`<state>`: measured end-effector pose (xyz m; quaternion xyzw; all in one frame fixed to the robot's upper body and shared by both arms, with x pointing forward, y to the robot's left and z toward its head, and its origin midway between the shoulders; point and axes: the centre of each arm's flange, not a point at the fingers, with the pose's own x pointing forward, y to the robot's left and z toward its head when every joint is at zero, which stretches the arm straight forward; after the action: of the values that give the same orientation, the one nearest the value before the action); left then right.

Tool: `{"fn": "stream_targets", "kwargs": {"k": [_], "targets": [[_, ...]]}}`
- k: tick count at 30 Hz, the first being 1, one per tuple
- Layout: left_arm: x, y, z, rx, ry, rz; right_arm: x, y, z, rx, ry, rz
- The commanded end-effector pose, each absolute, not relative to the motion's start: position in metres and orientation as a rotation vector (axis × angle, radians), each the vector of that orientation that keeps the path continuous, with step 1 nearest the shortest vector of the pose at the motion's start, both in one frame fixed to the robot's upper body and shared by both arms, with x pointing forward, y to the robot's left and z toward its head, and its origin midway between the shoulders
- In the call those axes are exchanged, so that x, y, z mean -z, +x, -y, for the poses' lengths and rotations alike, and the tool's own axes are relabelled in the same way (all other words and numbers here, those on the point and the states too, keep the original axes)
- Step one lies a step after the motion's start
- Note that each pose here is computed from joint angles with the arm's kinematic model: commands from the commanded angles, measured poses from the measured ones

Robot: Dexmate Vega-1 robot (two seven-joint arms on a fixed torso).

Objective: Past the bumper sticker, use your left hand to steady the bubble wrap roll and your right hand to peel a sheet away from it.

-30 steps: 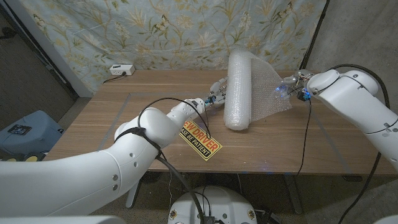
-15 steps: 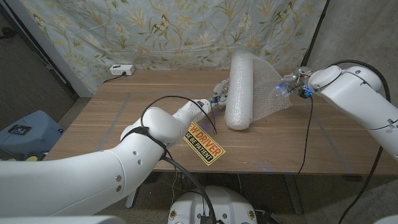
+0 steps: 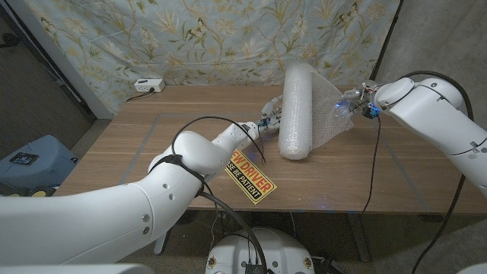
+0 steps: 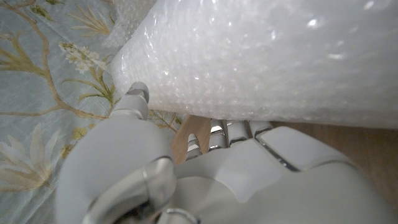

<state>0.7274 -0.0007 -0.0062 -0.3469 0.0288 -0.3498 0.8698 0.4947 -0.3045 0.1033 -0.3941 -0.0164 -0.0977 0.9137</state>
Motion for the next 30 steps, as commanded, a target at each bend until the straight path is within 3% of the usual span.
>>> {"fn": "stream_targets", "kwargs": {"k": [1, 14, 30], "targets": [[-0.004, 0.726, -0.011, 0.799, -0.7, -0.036, -0.107, 0.499, 0.295, 0.188, -0.81, 0.042], [-0.003, 0.724, -0.015, 0.846, -0.713, -0.036, -0.113, 0.497, 0.289, 0.194, -0.818, 0.051], [0.013, 0.727, -0.008, 0.776, -0.721, -0.073, -0.124, 0.49, 0.287, 0.198, -0.812, 0.077]]}}
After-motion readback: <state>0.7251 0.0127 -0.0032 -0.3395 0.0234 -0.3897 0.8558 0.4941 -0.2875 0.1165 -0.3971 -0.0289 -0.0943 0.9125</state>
